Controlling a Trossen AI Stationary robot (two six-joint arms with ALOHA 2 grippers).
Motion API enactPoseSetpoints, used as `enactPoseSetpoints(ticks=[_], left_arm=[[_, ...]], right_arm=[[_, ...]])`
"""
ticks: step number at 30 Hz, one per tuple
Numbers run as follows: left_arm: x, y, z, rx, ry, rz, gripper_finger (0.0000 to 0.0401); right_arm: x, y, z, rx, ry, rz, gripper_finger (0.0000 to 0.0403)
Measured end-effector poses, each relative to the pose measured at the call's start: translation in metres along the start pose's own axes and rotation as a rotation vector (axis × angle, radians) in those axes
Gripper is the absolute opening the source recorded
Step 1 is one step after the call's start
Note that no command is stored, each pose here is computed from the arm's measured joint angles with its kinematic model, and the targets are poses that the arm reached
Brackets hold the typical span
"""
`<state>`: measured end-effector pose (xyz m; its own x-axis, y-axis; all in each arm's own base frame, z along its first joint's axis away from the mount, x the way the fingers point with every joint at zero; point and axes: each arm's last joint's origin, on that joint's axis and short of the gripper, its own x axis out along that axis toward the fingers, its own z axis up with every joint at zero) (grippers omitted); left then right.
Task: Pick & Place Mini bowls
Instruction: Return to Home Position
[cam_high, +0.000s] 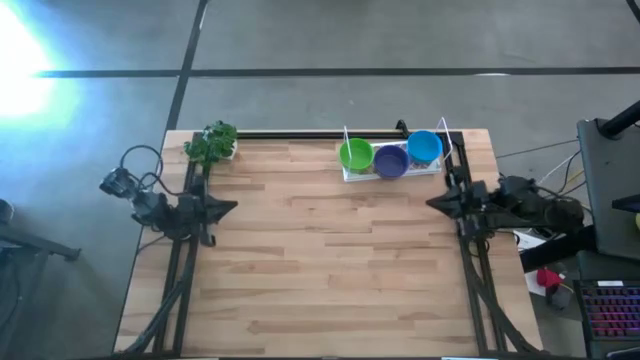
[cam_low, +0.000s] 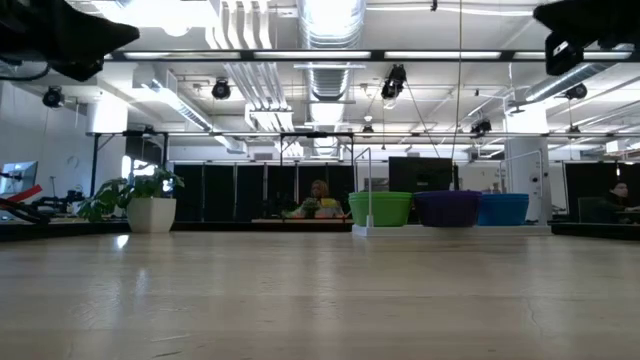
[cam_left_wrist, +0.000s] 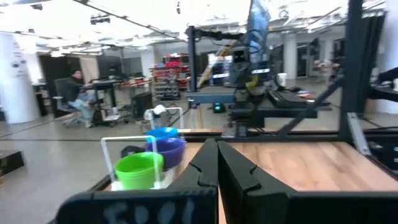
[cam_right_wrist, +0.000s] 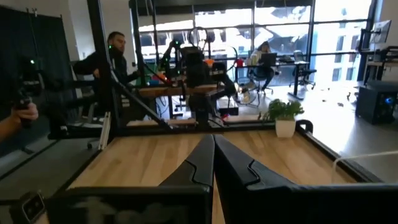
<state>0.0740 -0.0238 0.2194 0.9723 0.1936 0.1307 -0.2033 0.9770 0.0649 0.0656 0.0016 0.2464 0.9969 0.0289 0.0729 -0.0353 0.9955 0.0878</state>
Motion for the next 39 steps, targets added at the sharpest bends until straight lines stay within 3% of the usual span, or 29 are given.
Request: enactPoseSetpoints(ticks=[10, 22, 34, 39], left_arm=[[0.004, -0.012, -0.035, -0.013, -0.028, -0.039, 0.0000], [0.004, -0.015, -0.039, 0.016, -0.009, -0.129, 0.0000], [0.002, -0.022, -0.047, 0.041, 0.038, -0.331, 0.0000], [0.002, -0.022, -0.048, 0.073, 0.038, -0.328, 0.0000]], right_arm=[[0.016, -0.004, -0.044, 0.015, 0.073, -0.007, 0.0008], [0.024, -0.007, -0.078, -0.015, 0.108, -0.009, 0.0008], [0.026, -0.007, -0.081, -0.116, 0.063, 0.018, 0.0008], [0.026, -0.007, -0.081, -0.117, 0.065, 0.018, 0.0008]])
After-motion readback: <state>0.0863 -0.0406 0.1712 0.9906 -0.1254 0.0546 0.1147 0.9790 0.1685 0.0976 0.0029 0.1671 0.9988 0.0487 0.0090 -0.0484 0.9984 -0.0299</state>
